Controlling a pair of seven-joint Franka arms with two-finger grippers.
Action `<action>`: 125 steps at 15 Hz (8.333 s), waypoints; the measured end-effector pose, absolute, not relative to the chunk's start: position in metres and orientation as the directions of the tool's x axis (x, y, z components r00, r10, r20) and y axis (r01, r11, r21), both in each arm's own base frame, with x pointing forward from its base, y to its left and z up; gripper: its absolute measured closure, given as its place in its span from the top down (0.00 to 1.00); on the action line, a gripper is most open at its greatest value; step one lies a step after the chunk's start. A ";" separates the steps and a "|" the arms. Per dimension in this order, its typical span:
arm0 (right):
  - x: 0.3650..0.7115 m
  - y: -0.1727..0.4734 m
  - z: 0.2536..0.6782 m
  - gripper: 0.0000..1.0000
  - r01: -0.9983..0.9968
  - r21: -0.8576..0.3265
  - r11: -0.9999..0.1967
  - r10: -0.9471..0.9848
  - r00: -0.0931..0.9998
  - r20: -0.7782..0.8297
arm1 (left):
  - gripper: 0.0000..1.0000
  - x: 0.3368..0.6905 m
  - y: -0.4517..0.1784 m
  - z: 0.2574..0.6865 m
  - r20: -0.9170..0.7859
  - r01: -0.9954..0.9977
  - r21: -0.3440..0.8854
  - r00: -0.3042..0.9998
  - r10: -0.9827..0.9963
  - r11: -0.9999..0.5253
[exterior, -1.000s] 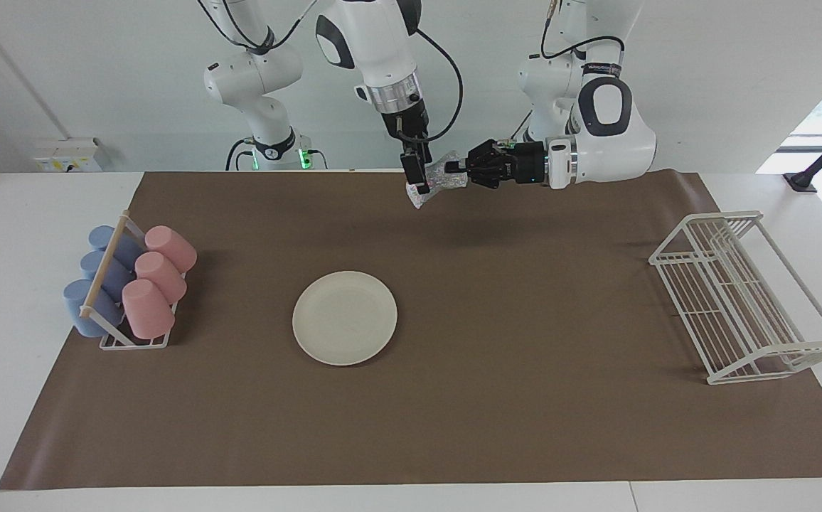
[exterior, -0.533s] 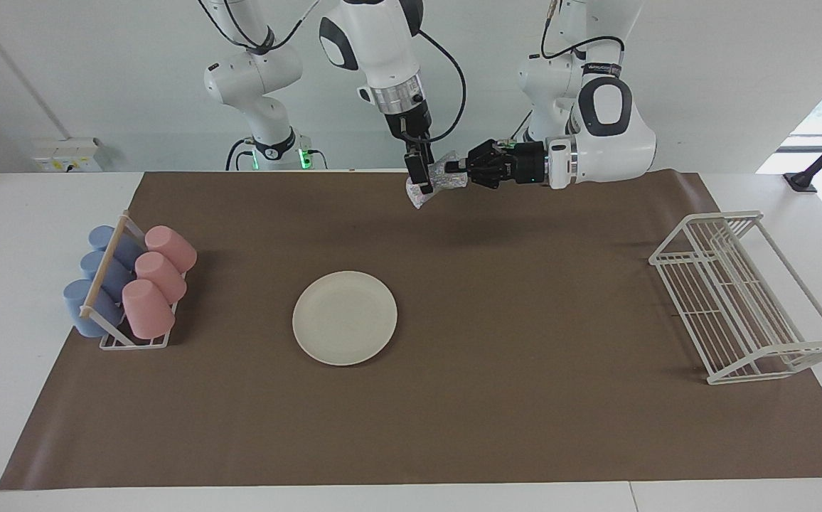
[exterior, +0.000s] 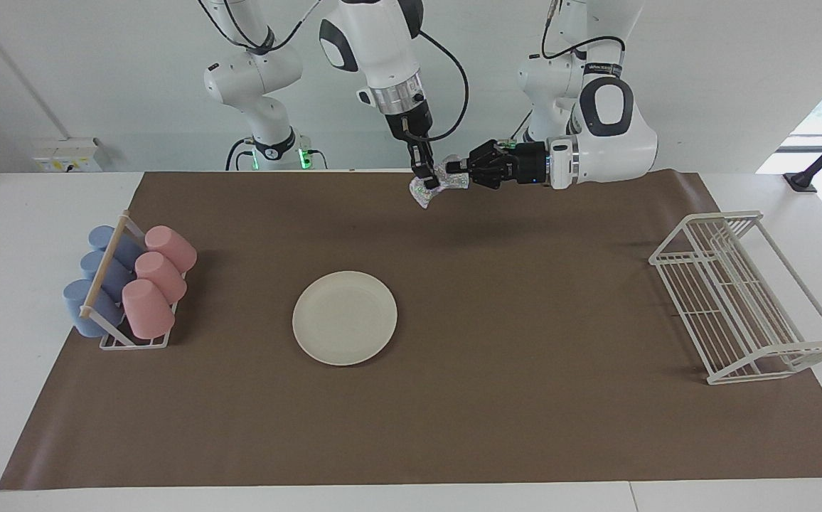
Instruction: Wipe plate with sponge
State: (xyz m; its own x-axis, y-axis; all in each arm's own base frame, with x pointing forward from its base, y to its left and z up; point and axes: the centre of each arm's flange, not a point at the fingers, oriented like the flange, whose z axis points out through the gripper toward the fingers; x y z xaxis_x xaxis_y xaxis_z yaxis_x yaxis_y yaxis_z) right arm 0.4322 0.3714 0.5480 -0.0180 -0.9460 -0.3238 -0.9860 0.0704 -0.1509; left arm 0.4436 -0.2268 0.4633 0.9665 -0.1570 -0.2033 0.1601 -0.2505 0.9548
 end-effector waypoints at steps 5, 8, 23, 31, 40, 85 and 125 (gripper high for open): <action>0.437 0.367 0.547 0.10 -0.985 -0.155 0.069 -0.947 -0.015 -0.322 | 0.45 0.439 -0.227 0.477 -0.246 0.204 0.944 0.959 -0.141 -0.259; 0.470 0.333 0.532 0.10 -0.981 -0.193 0.011 -0.955 0.048 -0.294 | 0.77 0.438 -0.221 0.475 -0.242 0.188 0.932 0.959 -0.145 -0.311; 0.542 0.242 0.296 0.10 -0.947 -0.214 -0.241 -0.948 0.277 -0.159 | 1.00 0.452 -0.097 0.429 -0.219 -0.030 0.512 0.962 -0.164 -0.858; 0.571 0.155 0.293 0.10 -0.897 -0.244 -0.369 -0.911 0.401 -0.093 | 1.00 0.474 -0.044 0.436 -0.107 -0.097 0.243 0.986 -0.126 -0.965; 0.545 0.235 0.290 0.10 -0.915 -0.272 -0.296 -0.920 0.350 -0.174 | 1.00 0.482 -0.031 0.441 -0.081 0.032 0.226 0.997 0.014 -0.974; 0.537 0.324 0.554 0.10 -0.985 -0.057 -0.164 -0.974 0.171 -0.150 | 1.00 0.477 -0.177 0.485 -0.277 0.339 0.739 0.941 0.196 -0.583; 0.536 0.279 0.605 1.00 -0.963 -0.131 -0.235 -0.959 0.252 -0.133 | 0.05 0.466 -0.226 0.467 -0.397 0.439 0.855 0.896 0.196 -0.275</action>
